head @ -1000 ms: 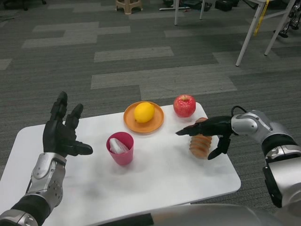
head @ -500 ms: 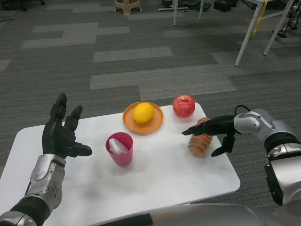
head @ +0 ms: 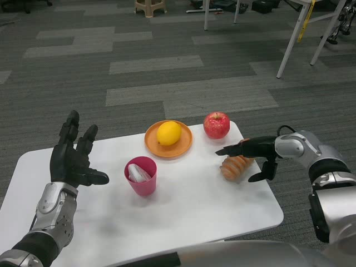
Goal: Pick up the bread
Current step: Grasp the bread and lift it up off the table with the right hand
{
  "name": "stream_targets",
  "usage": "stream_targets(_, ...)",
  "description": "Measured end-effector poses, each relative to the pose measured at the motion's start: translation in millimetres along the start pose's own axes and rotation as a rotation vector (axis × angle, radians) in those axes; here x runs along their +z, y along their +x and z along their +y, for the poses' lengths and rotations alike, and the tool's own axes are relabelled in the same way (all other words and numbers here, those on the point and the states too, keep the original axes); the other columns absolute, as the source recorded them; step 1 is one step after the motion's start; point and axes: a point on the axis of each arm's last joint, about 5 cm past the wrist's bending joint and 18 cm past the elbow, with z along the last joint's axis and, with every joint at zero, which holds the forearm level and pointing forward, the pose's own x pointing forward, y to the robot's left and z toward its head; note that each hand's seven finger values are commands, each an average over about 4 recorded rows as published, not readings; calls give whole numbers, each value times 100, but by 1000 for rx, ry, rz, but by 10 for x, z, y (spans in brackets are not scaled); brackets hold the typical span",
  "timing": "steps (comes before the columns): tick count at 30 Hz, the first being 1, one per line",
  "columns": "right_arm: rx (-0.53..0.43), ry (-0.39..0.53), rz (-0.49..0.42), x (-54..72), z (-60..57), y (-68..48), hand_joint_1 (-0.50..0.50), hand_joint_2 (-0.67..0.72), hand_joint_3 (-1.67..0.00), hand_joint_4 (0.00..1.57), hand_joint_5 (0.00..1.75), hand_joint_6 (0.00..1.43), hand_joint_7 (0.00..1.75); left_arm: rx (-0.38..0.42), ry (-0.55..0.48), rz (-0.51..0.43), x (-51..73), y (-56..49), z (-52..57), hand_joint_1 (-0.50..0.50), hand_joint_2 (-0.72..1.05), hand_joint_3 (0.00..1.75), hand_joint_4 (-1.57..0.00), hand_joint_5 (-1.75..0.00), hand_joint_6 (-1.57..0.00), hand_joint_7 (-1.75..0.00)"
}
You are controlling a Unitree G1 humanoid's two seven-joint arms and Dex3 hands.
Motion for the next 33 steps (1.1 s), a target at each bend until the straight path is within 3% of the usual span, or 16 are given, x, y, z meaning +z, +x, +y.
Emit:
stream_targets(10,-81,88,18,21,163,93,-38,-29,-119,0,0,0,0,1,0,0,-1,-1,1,50,-46,9,0,-36,0,0)
stream_targets(14,-102,96,32,28,203,119,-38,-29,-127,0,0,0,0,3,0,2,-4,-4,5,50,-46,9,0,-41,0,0)
stream_targets(18,-134,103,58,23,255,130,-38,-29,-127,0,10,0,0,5,2,5,-6,-5,8,50,-46,9,0,-41,0,0)
stream_targets(26,-141,87,115,6,284,143,-38,-35,-127,0,10,0,0,14,10,16,-16,-9,27,50,-46,9,0,-41,0,0)
stream_targets(33,-156,83,139,13,306,172,-38,-35,-127,0,27,0,14,10,15,10,4,28,21,50,-46,9,0,-41,0,0)
